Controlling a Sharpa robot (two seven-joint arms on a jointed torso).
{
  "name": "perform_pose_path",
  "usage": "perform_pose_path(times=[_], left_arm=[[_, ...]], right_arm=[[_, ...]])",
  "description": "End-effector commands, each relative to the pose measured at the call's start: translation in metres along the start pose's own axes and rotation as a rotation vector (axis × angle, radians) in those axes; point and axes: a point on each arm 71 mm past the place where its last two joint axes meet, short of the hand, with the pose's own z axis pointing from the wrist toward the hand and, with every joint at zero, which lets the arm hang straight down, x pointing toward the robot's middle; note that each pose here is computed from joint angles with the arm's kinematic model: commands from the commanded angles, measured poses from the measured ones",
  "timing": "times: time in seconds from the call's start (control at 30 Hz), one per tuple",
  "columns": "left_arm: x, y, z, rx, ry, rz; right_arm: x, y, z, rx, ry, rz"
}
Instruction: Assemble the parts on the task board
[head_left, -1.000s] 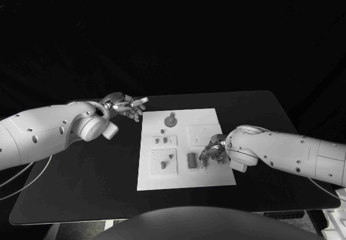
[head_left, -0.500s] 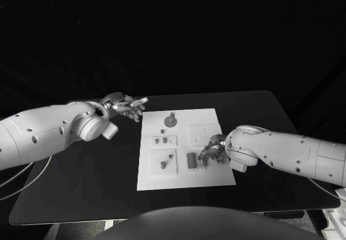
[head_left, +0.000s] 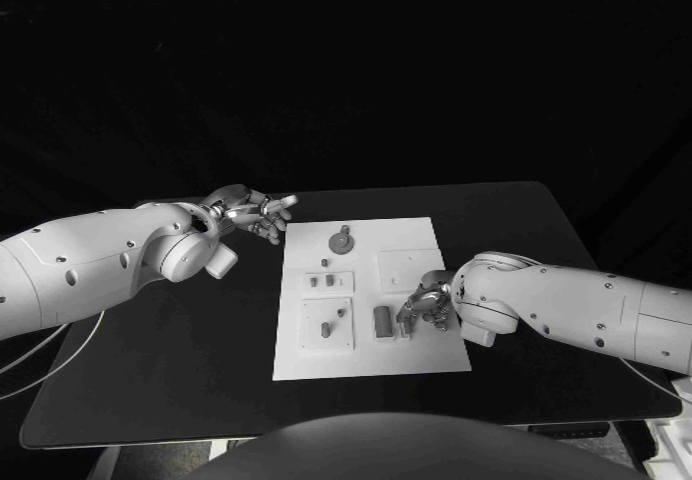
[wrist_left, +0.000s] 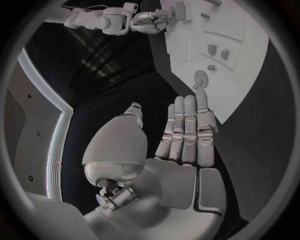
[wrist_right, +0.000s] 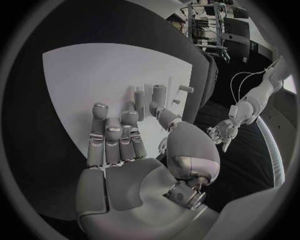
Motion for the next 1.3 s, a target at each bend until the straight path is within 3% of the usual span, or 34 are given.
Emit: perform_pose_path(times=[0.03,0.73,1.07,1.3], left_arm=[[0.0013,-0.0016,0.0002,0.007,0.014,0.003],[0.0013,-0.0015,0.0003,0.006,0.015,0.004],[0.0011,-0.0014,0.0003,0.006,0.016,0.004],[0.0009,-0.0012,0.0002,0.006,0.016,0.005]], right_arm=[[0.0011,0.0018,-0.0007,-0.026,0.002,-0.017],[-0.0005,-0.0006,-0.0015,-0.026,-0.013,-0.033],[-0.0035,-0.0054,-0.0057,-0.061,-0.045,-0.006],[-0.0074,-0.004,-0.008,-0.109,-0.098,-0.015]])
